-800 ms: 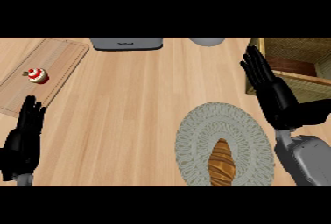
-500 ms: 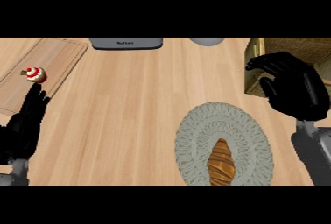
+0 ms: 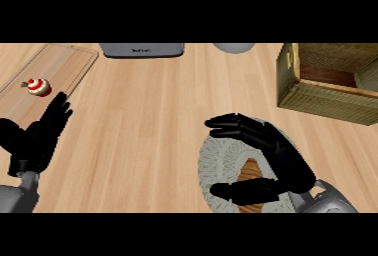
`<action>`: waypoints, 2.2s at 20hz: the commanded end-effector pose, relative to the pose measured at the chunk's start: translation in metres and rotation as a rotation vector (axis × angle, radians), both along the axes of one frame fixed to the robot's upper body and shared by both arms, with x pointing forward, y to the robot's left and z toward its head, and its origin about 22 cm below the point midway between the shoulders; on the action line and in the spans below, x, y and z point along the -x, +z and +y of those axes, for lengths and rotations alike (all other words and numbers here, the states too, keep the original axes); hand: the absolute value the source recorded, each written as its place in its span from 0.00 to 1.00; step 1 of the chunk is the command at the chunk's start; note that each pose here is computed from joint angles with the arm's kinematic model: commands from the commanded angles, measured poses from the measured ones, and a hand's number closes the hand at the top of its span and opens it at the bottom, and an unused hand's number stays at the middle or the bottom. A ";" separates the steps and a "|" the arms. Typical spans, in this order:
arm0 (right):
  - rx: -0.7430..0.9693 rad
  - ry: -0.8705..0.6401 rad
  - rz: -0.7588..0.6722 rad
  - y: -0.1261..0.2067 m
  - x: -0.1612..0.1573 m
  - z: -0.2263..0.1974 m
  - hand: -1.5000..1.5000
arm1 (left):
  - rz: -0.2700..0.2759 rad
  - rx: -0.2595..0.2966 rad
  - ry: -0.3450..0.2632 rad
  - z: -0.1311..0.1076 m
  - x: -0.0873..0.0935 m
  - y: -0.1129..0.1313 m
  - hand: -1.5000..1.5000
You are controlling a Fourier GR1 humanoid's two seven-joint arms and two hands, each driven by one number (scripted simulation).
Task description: Pick the croissant from the placemat and place it in the basket
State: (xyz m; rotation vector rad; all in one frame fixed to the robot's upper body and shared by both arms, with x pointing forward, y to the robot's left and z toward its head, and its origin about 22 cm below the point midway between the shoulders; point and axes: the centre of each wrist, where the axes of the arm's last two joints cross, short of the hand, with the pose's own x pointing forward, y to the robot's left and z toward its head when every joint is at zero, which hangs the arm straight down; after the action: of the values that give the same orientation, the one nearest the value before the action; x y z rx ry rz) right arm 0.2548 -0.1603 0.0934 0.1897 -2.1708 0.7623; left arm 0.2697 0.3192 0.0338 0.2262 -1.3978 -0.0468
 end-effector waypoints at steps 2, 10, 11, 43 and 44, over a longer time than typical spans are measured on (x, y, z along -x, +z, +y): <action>0.023 -0.102 0.017 0.017 0.054 0.043 0.00 | 0.034 0.020 -0.022 0.008 -0.008 -0.003 0.50; 0.589 -0.429 0.068 0.089 0.026 0.004 0.00 | 0.042 0.008 0.000 0.003 -0.007 0.003 0.50; 0.684 -0.493 0.059 0.091 0.021 -0.001 0.00 | 0.044 -0.011 0.007 0.012 -0.007 0.003 0.50; 0.660 -0.376 0.365 0.133 0.097 -0.090 0.00 | 0.020 0.011 -0.031 0.007 -0.023 0.005 0.50; 0.676 -0.360 0.387 0.122 0.089 -0.090 0.00 | 0.013 0.001 -0.035 0.004 -0.013 0.011 0.50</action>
State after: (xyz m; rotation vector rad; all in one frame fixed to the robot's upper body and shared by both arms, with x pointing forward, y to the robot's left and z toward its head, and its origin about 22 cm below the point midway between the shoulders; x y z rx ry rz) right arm 0.1731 -0.2589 0.2395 -0.3583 -1.4264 1.1066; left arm 0.2878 0.3228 0.0381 0.2012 -1.3824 -0.0648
